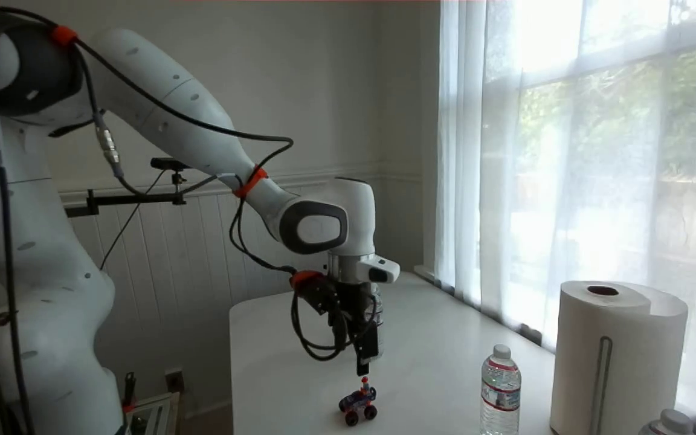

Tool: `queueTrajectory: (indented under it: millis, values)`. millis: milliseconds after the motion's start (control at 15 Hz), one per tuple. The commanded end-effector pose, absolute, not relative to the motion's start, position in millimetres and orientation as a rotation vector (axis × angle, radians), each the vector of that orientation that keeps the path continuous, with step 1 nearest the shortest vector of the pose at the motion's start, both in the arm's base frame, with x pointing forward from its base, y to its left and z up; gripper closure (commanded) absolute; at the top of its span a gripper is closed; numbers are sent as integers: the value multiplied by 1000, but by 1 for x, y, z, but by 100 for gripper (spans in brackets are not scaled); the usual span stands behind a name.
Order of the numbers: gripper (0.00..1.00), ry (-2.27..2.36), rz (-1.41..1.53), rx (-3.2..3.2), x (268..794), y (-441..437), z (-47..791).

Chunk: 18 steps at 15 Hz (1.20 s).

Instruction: Move the toy man from the toy truck to the table

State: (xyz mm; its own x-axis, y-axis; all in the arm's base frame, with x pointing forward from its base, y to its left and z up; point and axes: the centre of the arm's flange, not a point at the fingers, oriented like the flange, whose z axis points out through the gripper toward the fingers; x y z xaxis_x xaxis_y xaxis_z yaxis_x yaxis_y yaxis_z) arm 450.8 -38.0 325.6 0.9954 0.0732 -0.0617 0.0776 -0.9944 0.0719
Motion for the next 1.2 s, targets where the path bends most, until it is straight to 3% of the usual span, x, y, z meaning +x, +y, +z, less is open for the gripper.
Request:
queueTrajectory:
  millis: [0,533,867,1000,1133]
  values:
    - [0,120,-125,3069,478,-23,303]
    - [1,172,-89,3075,487,-8,269]
    - [40,171,-47,3082,490,-5,261]
    - [49,175,-29,3086,491,-5,260]
    - [50,174,-14,3088,492,-6,260]
